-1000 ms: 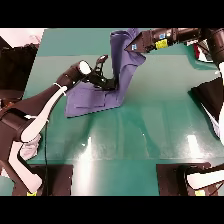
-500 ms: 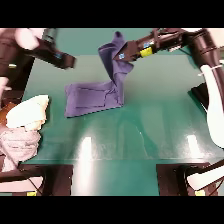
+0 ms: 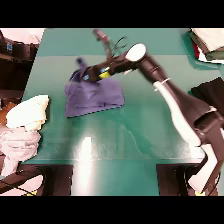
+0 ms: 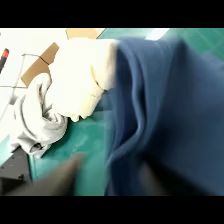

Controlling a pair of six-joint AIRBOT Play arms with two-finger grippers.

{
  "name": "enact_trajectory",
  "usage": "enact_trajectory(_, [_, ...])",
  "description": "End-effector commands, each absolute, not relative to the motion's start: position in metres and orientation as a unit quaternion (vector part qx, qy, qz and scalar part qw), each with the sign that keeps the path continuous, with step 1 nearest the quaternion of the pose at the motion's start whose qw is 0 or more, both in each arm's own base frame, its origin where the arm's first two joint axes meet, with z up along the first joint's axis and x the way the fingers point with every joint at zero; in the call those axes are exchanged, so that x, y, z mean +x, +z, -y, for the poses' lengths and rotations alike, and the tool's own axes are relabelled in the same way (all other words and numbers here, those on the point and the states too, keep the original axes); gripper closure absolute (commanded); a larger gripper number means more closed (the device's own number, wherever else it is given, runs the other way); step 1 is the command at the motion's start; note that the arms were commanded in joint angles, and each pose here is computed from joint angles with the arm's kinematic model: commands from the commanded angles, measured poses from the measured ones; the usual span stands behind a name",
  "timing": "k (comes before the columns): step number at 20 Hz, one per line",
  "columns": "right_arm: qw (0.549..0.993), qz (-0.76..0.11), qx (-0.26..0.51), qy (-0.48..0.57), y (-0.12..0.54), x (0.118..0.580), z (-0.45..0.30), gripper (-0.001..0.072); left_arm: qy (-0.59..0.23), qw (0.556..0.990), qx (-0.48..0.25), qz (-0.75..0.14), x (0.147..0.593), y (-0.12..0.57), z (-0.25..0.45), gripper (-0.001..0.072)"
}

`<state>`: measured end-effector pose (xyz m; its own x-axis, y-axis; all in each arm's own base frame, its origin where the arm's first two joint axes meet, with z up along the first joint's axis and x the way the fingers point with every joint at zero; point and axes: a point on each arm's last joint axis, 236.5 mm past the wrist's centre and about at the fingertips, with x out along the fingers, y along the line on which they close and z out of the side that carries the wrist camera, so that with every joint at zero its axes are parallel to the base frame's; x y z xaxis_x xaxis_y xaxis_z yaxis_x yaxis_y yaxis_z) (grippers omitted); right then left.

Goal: Fold the shirts.

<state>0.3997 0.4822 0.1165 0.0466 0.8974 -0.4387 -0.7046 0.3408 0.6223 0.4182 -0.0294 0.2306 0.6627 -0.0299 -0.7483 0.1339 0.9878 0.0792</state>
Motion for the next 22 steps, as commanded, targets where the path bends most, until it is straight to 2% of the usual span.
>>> enact_trajectory(1, [0.711, -0.389, 0.102, 0.577, 0.087, 0.382, -0.533, 0.0182, -0.041, 0.906, 0.064, -0.417, 0.411, 0.230, 0.025, 0.0685])
enact_trajectory(5, [0.715, -0.416, 0.100, 0.552, 0.084, 0.398, -0.487, 0.0184, -0.042, 0.906, 0.064, -0.417, 0.411, 0.230, 0.025, 0.0685])
enact_trajectory(9, [0.733, -0.520, 0.075, 0.432, 0.035, 0.442, -0.358, 0.0185, -0.042, 0.907, 0.064, -0.413, 0.412, 0.232, 0.026, 0.0685])
enact_trajectory(12, [0.721, -0.581, 0.132, 0.354, 0.004, 0.461, -0.274, 0.0178, -0.047, 0.912, 0.059, -0.403, 0.416, 0.235, 0.029, 0.0685])
enact_trajectory(13, [0.713, -0.593, 0.154, 0.340, -0.006, 0.462, -0.259, 0.0100, -0.049, 0.913, 0.058, -0.401, 0.418, 0.235, 0.031, 0.0685])
enact_trajectory(14, [0.707, -0.601, 0.180, 0.326, -0.015, 0.463, -0.244, 0.0081, -0.051, 0.913, 0.056, -0.400, 0.419, 0.235, 0.032, 0.0685])
enact_trajectory(17, [0.681, -0.621, 0.238, 0.307, -0.041, 0.457, -0.235, 0.0081, -0.059, 0.914, 0.050, -0.398, 0.420, 0.235, 0.036, 0.0685])
enact_trajectory(22, [0.630, -0.637, 0.288, 0.337, -0.063, 0.451, -0.280, 0.0081, -0.065, 0.915, 0.046, -0.397, 0.420, 0.235, 0.040, 0.0685])
